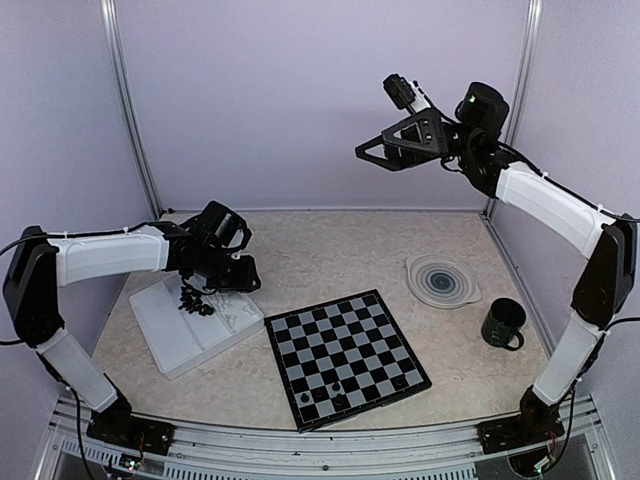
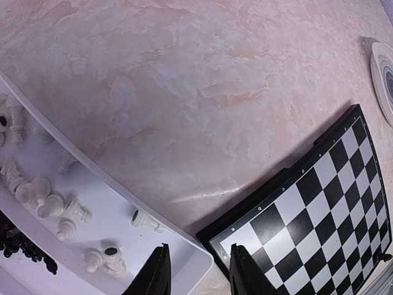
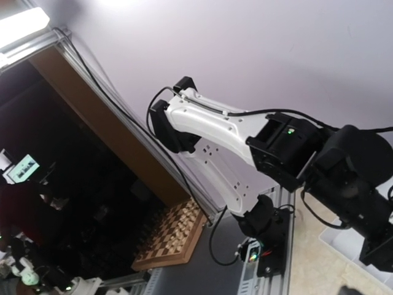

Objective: Set up the chess pieces on the board
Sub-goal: Move the storage box to the center of the board.

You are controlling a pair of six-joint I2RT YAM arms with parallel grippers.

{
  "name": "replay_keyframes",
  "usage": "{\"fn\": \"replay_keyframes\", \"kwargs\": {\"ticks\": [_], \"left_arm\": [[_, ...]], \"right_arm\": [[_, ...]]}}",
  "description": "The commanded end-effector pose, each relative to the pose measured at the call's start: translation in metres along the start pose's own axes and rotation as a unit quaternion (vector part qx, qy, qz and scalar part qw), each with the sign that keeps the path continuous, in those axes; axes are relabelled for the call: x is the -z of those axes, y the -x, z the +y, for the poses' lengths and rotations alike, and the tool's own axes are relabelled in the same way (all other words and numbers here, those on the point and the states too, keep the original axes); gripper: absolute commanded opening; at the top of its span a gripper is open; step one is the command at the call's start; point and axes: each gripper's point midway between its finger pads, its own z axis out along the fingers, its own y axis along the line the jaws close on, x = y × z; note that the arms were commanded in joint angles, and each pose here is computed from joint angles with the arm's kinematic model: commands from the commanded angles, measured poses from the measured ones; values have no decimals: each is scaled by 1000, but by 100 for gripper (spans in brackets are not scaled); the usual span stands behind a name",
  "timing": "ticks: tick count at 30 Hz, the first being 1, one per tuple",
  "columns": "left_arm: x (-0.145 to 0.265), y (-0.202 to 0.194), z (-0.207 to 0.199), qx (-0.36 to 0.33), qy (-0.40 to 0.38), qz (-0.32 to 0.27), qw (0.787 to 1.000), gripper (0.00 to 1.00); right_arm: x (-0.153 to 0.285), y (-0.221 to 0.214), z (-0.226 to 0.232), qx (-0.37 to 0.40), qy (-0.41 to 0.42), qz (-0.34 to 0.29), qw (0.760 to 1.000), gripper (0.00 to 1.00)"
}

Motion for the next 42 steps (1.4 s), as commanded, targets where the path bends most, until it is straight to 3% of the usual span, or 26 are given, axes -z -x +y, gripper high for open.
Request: {"fn": "replay_keyframes", "kwargs": {"ticks": [1, 3, 4, 6, 8, 13, 14, 19, 21, 23, 27, 31, 42], "left_arm": [[21, 10, 11, -9, 34, -25, 999, 35], [23, 9, 22, -2, 55, -29, 998, 34], [23, 7, 30, 2, 71, -30, 997, 35], [24, 4, 44, 10, 101, -29, 994, 34], [26, 1, 53, 15, 117, -28, 993, 34], [36, -5, 68, 14, 140, -27, 990, 31], [37, -6, 70, 15, 140, -27, 990, 30], [41, -17, 88, 28, 171, -3, 985, 24], [40, -22, 95, 30, 185, 9, 982, 23], [38, -28, 100, 28, 197, 23, 980, 23], [29, -42, 108, 21, 214, 49, 975, 29], [20, -53, 107, 10, 219, 69, 973, 32], [9, -59, 114, -10, 243, 94, 965, 31]], "right_arm": [[13, 4, -3, 52, -53, -24, 997, 99], [28, 10, -34, 77, -161, -35, 983, 99], [37, 13, -50, 107, -240, -29, 964, 99], [62, 20, -72, 162, -375, -15, 913, 99], [86, 14, -87, 196, -457, -1, 868, 99], [156, -41, -132, 235, -625, 27, 744, 99], [167, -58, -144, 227, -639, 45, 734, 99], [171, -139, -173, 217, -605, 110, 758, 98], [172, -159, -175, 231, -599, 126, 756, 95], [180, -163, -173, 243, -605, 128, 748, 95], [179, -164, -175, 224, -587, 121, 768, 94], [177, -172, -181, 221, -580, 130, 774, 93], [174, -177, -185, 217, -571, 138, 780, 92]]}}
